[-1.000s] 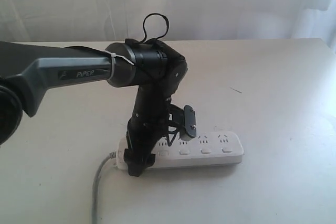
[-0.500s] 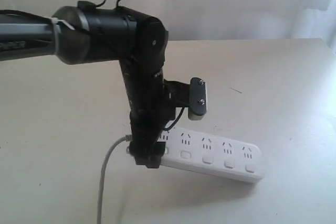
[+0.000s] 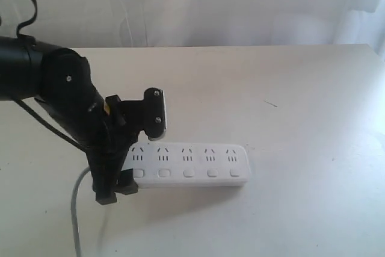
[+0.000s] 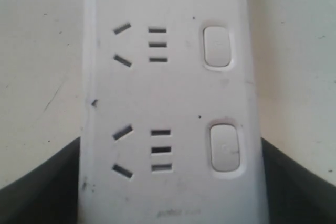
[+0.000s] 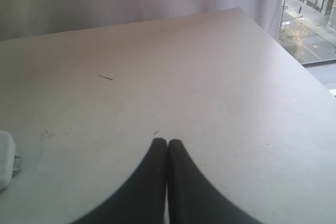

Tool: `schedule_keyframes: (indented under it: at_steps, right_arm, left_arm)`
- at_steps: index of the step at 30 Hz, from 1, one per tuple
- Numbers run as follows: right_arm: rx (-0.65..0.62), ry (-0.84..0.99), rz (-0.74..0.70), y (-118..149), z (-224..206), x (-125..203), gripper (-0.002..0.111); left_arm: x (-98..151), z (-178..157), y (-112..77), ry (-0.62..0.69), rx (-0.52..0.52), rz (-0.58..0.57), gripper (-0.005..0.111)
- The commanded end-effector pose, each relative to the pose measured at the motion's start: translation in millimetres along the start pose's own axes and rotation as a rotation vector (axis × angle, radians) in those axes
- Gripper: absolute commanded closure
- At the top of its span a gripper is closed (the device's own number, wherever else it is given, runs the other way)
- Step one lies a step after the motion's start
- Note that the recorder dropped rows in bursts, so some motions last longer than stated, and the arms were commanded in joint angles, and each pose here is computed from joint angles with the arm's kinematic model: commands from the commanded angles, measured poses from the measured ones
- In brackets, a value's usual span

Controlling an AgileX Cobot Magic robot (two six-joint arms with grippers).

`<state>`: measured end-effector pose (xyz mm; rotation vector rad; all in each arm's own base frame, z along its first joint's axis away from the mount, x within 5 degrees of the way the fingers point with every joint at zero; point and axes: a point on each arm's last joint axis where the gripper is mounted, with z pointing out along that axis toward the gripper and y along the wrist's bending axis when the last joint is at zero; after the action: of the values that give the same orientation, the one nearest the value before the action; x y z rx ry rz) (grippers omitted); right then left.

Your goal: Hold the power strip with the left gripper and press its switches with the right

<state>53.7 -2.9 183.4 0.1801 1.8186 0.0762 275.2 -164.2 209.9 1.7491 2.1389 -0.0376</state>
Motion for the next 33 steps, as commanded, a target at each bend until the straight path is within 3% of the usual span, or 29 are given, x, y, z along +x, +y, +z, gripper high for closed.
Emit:
schedule_keyframes:
  at_steps: [1, 25, 28, 33]
  right_arm:
    - [0.007, -0.003, -0.002, -0.6, 0.1, 1.0, 0.108]
    - [0.007, -0.003, -0.002, -0.6, 0.1, 1.0, 0.108]
    - [0.007, -0.003, -0.002, -0.6, 0.1, 1.0, 0.108]
    - [0.007, -0.003, -0.002, -0.6, 0.1, 1.0, 0.108]
  left_arm:
    - [5.6, -3.8, 3.7, -0.054, 0.000, -0.101, 0.107]
    - [23.7, 57.5, -9.2, 0.091, 0.208, -0.032, 0.107]
    - [22.6, 60.3, -10.3, 0.074, 0.223, -0.012, 0.107]
    - [17.1, 60.7, -9.7, 0.019, 0.216, -0.073, 0.107]
